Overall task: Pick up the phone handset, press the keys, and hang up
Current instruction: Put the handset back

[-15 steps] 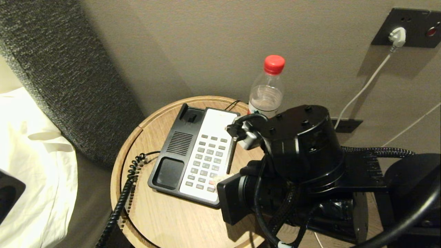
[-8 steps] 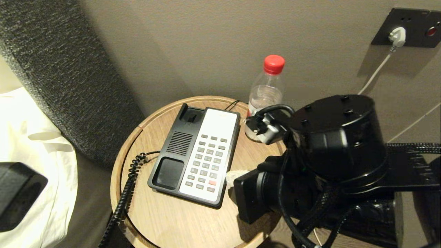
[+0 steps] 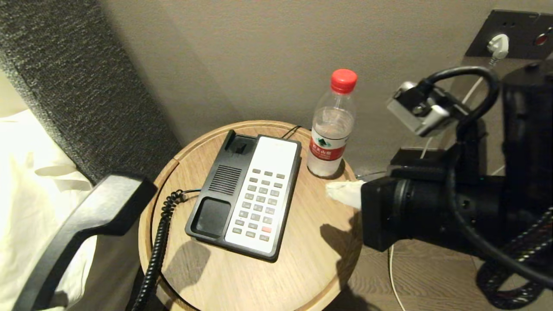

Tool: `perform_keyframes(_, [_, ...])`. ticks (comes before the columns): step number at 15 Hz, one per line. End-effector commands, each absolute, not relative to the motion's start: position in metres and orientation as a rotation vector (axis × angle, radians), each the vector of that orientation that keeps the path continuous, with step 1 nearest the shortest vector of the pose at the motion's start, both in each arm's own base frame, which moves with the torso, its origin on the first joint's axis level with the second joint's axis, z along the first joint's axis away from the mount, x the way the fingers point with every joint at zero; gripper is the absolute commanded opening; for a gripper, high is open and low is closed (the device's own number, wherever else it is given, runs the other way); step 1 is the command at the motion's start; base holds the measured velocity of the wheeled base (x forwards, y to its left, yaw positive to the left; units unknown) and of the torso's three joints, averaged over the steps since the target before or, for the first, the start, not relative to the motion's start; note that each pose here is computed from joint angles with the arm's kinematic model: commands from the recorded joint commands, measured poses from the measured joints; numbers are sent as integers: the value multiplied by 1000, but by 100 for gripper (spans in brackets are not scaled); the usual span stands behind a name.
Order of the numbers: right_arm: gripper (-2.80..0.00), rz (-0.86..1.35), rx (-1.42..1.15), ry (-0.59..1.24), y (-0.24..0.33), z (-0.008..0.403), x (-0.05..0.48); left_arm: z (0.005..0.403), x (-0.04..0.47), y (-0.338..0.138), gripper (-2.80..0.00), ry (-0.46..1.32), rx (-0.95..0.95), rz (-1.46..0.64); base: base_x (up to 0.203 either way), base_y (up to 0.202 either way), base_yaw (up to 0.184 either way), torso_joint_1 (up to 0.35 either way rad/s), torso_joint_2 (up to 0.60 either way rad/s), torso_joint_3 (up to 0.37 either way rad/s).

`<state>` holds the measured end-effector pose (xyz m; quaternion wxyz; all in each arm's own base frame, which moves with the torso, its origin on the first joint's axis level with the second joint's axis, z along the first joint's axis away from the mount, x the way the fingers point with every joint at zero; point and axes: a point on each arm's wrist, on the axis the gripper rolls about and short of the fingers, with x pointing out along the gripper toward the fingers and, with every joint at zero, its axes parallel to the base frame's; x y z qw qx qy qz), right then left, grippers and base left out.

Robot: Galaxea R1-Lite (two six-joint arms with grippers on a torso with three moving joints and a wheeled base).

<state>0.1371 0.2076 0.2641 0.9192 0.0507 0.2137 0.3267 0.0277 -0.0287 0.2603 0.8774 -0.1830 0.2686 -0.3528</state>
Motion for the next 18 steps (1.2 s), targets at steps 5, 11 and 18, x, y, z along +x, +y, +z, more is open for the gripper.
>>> perform_keyframes(5, [-280,628,147,379,153,287,113,264,88,-77,-280,638,-158,-543,0,0,0,0,0,0])
perform_keyframes(11, [-280,602,146,375,121,284,94,283,137,-120,-280,633,-133,-506,0,0,0,0,0,0])
perform_keyframes(18, [-280,604,178,332,93,294,75,262,163,-141,-280,682,36,-467,0,0,0,0,0,0])
